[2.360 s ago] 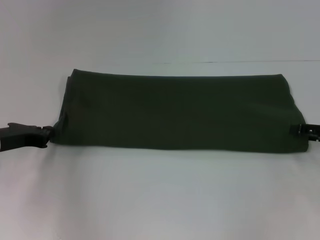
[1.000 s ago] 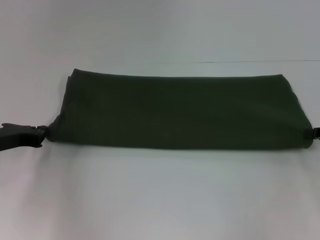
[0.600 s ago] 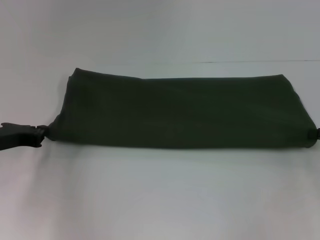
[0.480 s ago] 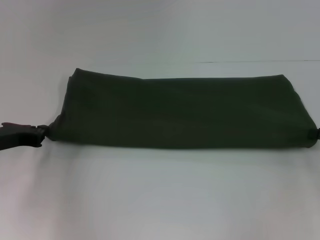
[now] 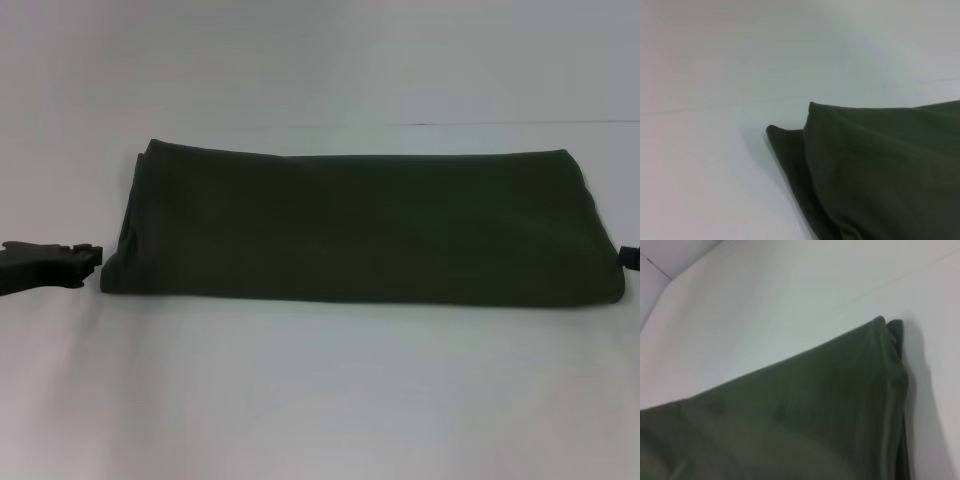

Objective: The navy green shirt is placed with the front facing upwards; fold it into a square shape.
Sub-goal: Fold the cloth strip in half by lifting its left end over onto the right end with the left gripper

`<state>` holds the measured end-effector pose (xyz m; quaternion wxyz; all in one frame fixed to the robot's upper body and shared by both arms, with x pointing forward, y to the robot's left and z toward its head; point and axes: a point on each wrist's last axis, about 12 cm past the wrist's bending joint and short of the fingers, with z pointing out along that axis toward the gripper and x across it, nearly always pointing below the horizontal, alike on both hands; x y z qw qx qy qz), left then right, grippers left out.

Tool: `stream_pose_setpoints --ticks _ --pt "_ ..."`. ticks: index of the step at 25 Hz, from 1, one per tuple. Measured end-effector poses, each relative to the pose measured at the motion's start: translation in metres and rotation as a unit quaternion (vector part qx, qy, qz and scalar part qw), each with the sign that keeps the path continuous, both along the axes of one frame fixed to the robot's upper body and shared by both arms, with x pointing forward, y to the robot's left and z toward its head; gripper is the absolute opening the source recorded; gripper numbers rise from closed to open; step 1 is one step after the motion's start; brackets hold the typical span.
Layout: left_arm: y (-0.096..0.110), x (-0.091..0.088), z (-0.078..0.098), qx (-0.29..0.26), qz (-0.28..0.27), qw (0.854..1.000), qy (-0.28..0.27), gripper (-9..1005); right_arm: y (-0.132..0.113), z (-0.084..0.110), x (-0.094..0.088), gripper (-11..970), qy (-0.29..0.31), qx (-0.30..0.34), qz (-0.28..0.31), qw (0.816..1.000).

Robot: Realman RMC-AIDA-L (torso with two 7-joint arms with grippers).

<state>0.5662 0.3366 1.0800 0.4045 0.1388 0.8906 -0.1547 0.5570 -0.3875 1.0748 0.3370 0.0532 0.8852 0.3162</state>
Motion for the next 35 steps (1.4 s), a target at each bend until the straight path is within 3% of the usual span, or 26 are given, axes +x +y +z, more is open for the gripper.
stream_pose_setpoints --ticks 5,13,17,24,28,35 --pt "0.008 0.000 0.006 -0.020 0.030 0.999 -0.005 210 -0.015 0.014 -0.003 65 -0.027 0.010 -0.021 0.999" --pt "0.014 -0.008 0.017 -0.096 0.063 0.993 0.016 399 -0.019 0.043 -0.004 410 -0.093 0.035 -0.001 0.995" --pt "0.012 -0.014 0.020 -0.153 0.070 0.984 0.051 486 -0.004 0.053 0.008 571 -0.100 0.036 0.050 0.993" --pt "0.009 -0.019 0.026 -0.227 0.085 0.964 0.111 759 0.021 0.073 0.035 920 -0.098 0.015 0.112 0.989" --pt "0.003 -0.019 0.022 -0.256 0.099 0.951 0.142 891 0.032 0.080 0.045 919 -0.104 0.009 0.130 0.986" --pt "-0.010 -0.017 0.006 -0.284 0.106 0.935 0.182 891 0.047 0.082 0.054 918 -0.099 -0.015 0.161 0.982"
